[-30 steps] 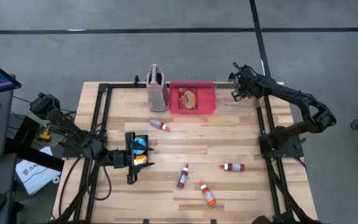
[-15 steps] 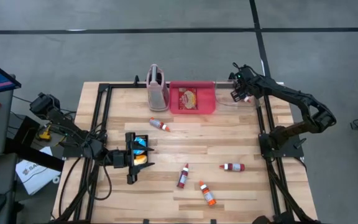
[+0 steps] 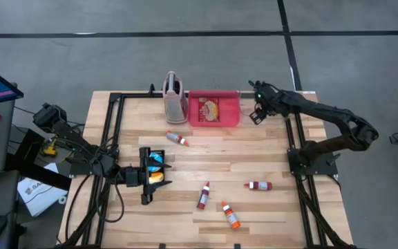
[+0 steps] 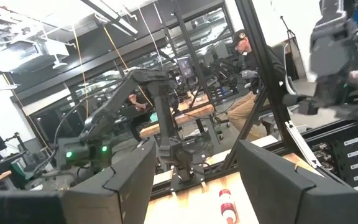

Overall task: Pick & Place Food Item
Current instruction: Put the right red food coloring bottle into the transparent bin

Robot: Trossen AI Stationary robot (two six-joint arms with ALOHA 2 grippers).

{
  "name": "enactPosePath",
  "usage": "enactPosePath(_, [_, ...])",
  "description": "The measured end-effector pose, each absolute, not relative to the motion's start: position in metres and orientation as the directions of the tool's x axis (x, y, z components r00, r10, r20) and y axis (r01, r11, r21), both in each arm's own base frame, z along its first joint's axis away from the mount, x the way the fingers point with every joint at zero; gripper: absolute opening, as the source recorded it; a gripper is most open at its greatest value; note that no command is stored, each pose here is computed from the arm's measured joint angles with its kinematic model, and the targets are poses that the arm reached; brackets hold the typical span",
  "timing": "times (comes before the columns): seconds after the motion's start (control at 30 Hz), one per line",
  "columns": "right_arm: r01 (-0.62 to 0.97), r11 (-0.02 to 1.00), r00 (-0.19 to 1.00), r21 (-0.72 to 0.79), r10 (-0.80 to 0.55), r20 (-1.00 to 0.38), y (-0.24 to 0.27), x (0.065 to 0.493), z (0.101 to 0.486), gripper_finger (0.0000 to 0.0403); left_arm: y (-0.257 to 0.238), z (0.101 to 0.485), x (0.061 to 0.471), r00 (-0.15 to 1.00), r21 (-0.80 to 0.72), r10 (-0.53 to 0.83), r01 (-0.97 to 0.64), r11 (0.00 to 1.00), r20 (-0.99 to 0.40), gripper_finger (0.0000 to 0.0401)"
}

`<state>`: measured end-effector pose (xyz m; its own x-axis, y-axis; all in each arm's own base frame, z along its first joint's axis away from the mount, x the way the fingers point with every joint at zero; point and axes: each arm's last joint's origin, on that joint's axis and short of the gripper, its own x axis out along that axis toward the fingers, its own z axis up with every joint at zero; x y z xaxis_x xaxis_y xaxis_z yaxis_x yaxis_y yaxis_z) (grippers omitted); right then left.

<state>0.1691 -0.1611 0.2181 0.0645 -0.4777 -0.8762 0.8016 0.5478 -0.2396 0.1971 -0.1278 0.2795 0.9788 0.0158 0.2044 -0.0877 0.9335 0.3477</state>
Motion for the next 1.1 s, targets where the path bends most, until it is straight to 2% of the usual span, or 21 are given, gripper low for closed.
enactPosePath(0.23, [0.739,0.658,0.274,-0.145,-0.490,-0.828,-0.114,0.179,0.248,0.0205,-0.128,0.280,0.197,0.979,0.345,0.016,-0.087,0.935,0.204,0.0218])
enactPosePath(0.33, [0.652,0.758,0.408,-0.016,-0.368,-0.836,-0.084,0.181,0.258,0.0205,-0.128,0.279,0.197,0.979,0.345,0.016,-0.087,0.934,0.204,0.0218])
enactPosePath(0.43, [0.537,0.838,0.480,0.097,-0.209,-0.852,-0.052,0.184,0.259,0.0205,-0.128,0.279,0.197,0.979,0.345,0.016,-0.088,0.934,0.204,0.0218])
enactPosePath(0.53, [0.448,0.884,0.449,0.134,-0.093,-0.889,-0.019,0.184,0.250,0.0205,-0.128,0.279,0.197,0.979,0.342,0.016,-0.087,0.936,0.204,0.0218])
enactPosePath(0.7, [0.292,0.947,0.373,0.136,0.019,-0.928,0.032,0.185,0.230,0.0205,-0.130,0.280,0.196,0.977,0.350,-0.037,-0.041,0.936,0.212,0.0218])
enactPosePath(0.87, [0.276,0.956,0.293,0.097,0.013,-0.956,0.066,0.188,0.211,0.0205,-0.132,0.280,0.196,0.973,0.361,-0.080,-0.004,0.933,0.218,0.0218])
enactPosePath(1.1, [0.213,0.971,0.346,0.107,0.027,-0.938,0.100,0.210,0.187,0.0205,-0.132,0.280,0.196,0.973,0.365,-0.080,-0.005,0.931,0.218,0.0218])
